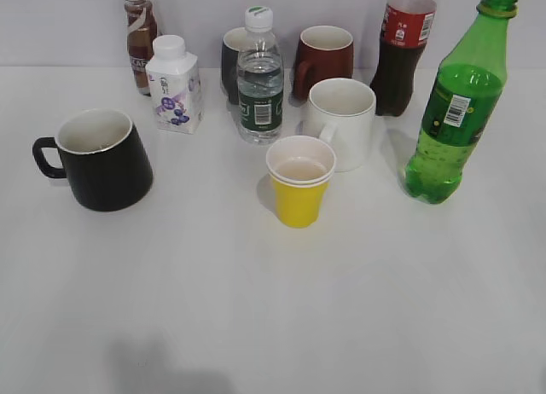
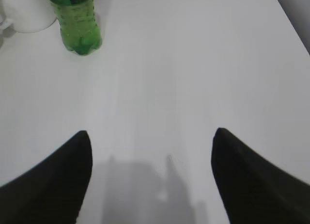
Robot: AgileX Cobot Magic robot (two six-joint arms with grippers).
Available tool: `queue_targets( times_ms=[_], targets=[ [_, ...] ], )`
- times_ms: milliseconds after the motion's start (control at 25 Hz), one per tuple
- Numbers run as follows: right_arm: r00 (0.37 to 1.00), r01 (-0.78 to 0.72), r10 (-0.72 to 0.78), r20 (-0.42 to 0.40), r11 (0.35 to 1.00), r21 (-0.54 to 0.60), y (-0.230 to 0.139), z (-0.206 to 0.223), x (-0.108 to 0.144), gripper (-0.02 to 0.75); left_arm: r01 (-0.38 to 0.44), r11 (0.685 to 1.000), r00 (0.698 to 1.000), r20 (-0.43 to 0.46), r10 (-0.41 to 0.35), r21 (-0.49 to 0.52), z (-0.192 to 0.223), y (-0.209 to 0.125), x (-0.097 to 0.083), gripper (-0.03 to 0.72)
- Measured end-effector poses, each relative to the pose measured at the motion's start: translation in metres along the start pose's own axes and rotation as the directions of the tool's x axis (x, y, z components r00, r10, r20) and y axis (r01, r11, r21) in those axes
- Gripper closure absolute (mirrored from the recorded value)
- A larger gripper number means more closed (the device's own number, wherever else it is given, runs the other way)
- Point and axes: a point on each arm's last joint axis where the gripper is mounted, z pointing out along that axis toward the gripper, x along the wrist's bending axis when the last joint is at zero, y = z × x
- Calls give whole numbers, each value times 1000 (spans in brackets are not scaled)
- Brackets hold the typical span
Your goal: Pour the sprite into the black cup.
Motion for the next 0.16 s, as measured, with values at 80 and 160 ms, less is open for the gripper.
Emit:
queue_targets(
  times_ms=[80,160],
  targets=[
    [1000,0,0,0,1000,0,0,0,0,163,0,1000,1000,0,0,0,0,0,0,258],
    [1000,0,0,0,1000,0,0,0,0,163,0,1000,1000,0,0,0,0,0,0,274]
  ],
)
